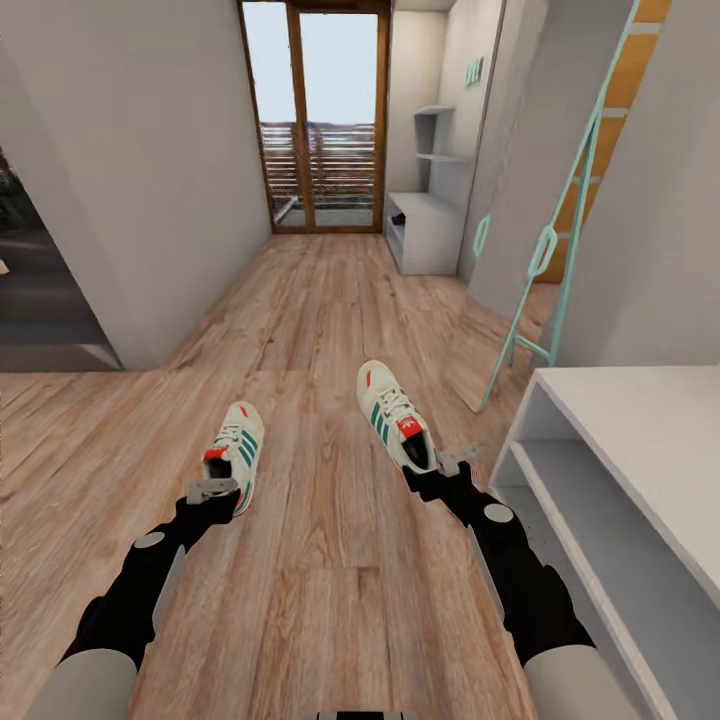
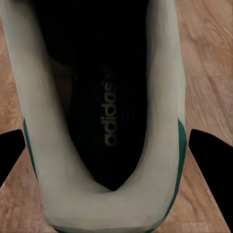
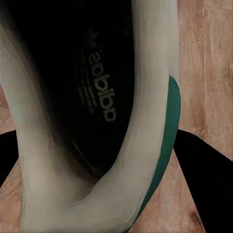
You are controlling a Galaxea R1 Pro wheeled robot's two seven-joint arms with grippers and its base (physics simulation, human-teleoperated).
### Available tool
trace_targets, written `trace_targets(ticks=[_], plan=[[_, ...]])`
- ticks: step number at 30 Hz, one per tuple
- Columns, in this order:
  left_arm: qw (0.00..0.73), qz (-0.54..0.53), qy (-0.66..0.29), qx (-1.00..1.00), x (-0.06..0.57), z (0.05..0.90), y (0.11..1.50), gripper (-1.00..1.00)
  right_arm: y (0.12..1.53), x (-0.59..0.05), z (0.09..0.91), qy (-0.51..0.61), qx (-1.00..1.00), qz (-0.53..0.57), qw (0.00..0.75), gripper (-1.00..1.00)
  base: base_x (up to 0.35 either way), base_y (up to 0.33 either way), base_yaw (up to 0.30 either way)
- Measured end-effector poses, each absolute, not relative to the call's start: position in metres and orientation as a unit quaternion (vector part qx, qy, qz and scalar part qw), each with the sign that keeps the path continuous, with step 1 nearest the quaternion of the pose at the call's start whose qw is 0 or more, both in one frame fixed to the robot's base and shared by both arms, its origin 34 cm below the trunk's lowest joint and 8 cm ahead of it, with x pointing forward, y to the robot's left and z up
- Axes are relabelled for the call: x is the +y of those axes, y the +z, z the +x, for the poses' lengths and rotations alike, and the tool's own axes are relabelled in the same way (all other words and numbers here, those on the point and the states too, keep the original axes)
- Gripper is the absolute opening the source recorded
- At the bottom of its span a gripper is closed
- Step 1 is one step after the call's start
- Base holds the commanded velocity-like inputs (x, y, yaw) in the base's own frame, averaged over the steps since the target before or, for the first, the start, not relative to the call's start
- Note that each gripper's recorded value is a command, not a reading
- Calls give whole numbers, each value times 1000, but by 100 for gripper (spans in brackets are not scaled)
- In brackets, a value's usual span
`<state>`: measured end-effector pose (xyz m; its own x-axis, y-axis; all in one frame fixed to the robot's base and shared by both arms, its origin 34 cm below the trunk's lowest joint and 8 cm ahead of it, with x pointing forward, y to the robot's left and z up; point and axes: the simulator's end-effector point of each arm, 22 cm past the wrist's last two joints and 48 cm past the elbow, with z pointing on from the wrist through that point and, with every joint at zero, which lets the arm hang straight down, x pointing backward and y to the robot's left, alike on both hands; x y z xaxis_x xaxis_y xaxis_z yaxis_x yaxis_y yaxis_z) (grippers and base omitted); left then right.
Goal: Pick up the two gym shoes and the two sandals from the corridor floor and place them onto the hallstand (shoe rack) in the corridor, making sure they are on the rack and not on the floor. Arrange them so the two gym shoes are next to each other and the two sandals are next to each other.
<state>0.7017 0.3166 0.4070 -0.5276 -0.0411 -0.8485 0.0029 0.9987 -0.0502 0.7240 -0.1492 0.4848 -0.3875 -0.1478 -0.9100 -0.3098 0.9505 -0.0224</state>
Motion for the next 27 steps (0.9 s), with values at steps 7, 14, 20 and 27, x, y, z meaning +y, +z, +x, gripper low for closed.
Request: trace_targets(ticks=[7, 14, 20, 27], plan=[[475, -6, -18, 880, 318, 687, 393, -100, 411, -160, 689, 52, 844, -129, 518, -100, 168, 299, 0], [464, -6, -15, 886, 314, 637, 356, -100, 343, -197, 615, -17, 828, -70, 556, -100, 177, 304, 0], [475, -10, -2, 880, 314, 624, 351, -100, 300, -197, 556, -16, 830, -55, 554, -100, 196, 301, 0], [476, -15, 4, 879, 317, 623, 351, -100, 291, -197, 540, -13, 832, -51, 552, -100, 211, 295, 0]])
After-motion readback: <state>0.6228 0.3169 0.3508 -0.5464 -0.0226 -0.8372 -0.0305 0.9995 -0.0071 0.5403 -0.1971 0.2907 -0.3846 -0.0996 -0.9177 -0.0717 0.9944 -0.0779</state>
